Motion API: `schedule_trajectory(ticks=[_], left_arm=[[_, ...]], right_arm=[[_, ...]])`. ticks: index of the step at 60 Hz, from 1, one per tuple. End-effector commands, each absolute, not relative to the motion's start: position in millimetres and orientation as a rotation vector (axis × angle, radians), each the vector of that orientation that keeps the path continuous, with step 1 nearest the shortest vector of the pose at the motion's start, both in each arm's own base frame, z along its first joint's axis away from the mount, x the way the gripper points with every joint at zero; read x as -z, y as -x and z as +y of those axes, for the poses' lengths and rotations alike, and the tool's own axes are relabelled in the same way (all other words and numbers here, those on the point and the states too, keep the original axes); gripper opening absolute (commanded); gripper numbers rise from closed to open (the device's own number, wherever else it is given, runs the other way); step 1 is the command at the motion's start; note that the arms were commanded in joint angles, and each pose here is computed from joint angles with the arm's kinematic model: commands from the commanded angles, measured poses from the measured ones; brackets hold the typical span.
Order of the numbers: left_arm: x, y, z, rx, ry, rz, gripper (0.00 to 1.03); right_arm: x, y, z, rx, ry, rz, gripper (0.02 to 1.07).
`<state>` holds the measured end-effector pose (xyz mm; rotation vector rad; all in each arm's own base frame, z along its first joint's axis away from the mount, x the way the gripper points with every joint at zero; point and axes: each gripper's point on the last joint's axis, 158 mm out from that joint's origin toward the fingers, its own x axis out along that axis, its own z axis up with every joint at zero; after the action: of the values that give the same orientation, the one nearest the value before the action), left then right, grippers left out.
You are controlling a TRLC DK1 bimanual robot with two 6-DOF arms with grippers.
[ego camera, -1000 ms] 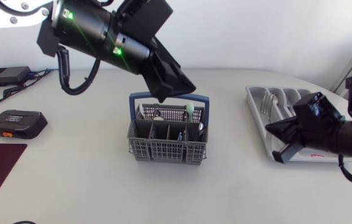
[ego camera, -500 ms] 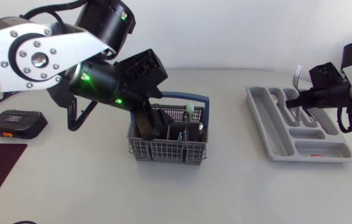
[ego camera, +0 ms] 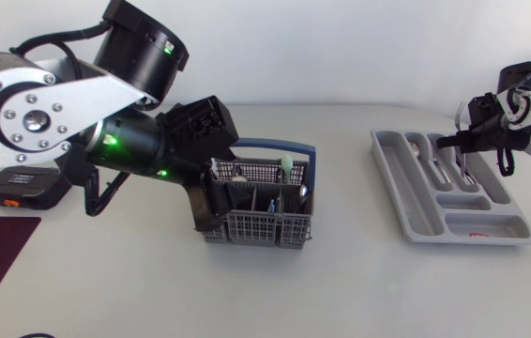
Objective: Unload the cutlery basket into the drawer organizer.
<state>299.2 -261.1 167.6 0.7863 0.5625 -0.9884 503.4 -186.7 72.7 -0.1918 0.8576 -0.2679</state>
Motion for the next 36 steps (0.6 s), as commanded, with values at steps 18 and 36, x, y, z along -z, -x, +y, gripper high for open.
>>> schedule_trajectory(ticks=[18, 36], left_arm=[[-159, -294, -256, 1.002, -0.831, 0.538, 0.87], [-153, -287, -260, 1.021, -0.839, 0.542, 0.87]], right_arm=[[-23, -520, -204, 0.339, 0.152, 0.944, 0.08], [18, -530, -204, 0.338, 0.153, 1.004, 0.11]])
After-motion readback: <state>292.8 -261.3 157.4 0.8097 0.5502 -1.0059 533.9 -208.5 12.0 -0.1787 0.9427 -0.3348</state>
